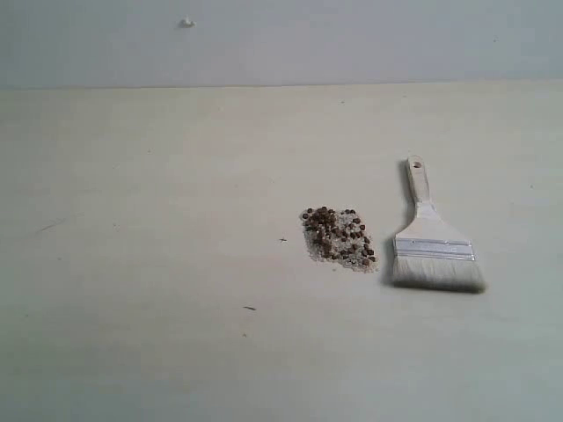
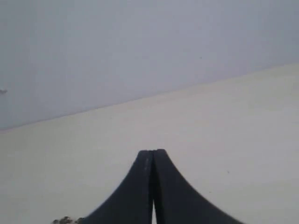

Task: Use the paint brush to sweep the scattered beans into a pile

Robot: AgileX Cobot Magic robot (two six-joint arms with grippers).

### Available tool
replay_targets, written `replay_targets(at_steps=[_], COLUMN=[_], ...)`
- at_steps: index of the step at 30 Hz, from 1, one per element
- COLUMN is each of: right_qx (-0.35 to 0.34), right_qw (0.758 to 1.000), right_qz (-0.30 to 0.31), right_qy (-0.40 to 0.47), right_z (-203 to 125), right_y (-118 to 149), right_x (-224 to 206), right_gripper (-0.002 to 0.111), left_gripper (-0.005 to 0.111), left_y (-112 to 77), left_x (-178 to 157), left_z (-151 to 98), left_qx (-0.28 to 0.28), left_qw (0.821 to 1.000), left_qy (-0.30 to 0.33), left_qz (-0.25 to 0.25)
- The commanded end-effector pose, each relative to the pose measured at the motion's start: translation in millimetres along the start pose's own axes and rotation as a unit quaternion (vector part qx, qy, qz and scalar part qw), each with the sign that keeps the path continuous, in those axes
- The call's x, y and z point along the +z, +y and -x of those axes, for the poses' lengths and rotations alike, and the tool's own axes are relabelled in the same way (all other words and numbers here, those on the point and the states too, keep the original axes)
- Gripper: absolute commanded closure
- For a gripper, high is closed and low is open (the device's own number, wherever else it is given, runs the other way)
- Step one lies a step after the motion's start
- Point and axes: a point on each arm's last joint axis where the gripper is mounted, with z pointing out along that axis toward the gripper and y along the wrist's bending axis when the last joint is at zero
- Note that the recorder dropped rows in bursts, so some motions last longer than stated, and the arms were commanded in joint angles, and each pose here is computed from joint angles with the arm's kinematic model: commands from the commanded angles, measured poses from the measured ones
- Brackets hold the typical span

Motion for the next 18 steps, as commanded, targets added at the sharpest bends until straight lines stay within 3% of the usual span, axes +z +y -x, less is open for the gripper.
replay_targets(at_steps=[1, 5, 9, 18], right_qx=[0.009, -0.006, 0.021, 0.056], right_qw=[0.998, 0.992, 0.983, 0.977], right_qz=[0.045, 0.094, 0.133, 0.176], right_qy=[-0.053, -0.085, -0.127, -0.110], right_z=[-28, -46, -51, -56], right_y=[6, 13, 19, 25], right_x=[-41, -66, -82, -87], right_gripper=[0.108, 0.108, 0.108, 0.108], left_gripper=[0.107, 0.107, 0.107, 0.107], left_y=[0.0, 0.0, 0.0, 0.0], left_x=[0, 0, 0, 0], left_z=[-1, -1, -1, -1], left_qx=[-0.001, -0.001, -0.001, -0.001], left_qw=[1.000, 1.000, 1.000, 1.000], left_qy=[0.002, 0.002, 0.002, 0.002], left_qz=[-0.001, -0.001, -0.001, -0.001])
